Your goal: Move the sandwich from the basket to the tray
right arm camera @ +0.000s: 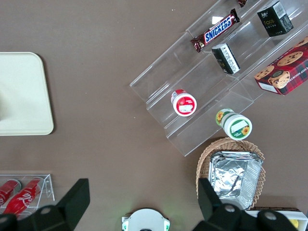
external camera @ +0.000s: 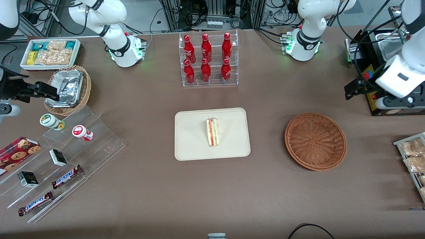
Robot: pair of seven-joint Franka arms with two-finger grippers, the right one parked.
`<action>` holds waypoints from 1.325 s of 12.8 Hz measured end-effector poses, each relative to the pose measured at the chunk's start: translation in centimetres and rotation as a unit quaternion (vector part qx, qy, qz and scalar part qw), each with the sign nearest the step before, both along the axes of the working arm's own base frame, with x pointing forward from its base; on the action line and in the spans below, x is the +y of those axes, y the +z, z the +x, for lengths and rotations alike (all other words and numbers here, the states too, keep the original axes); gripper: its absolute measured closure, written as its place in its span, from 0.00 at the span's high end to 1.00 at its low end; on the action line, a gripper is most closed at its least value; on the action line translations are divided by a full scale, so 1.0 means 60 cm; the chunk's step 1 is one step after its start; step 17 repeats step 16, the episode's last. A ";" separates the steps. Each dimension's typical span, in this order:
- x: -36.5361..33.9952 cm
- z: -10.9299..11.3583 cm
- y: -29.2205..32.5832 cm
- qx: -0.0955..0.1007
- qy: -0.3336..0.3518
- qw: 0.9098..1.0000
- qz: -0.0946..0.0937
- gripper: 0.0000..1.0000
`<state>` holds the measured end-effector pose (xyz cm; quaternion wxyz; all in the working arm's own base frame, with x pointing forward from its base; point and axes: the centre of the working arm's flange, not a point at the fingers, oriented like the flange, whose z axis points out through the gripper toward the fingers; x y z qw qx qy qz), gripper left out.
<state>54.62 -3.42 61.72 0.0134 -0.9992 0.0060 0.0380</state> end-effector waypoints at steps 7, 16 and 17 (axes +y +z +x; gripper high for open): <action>0.064 0.024 0.019 -0.018 -0.032 0.999 -0.037 1.00; 0.096 0.028 0.037 -0.026 -0.011 0.999 -0.018 1.00; 0.096 0.028 0.037 -0.026 -0.011 0.999 -0.018 1.00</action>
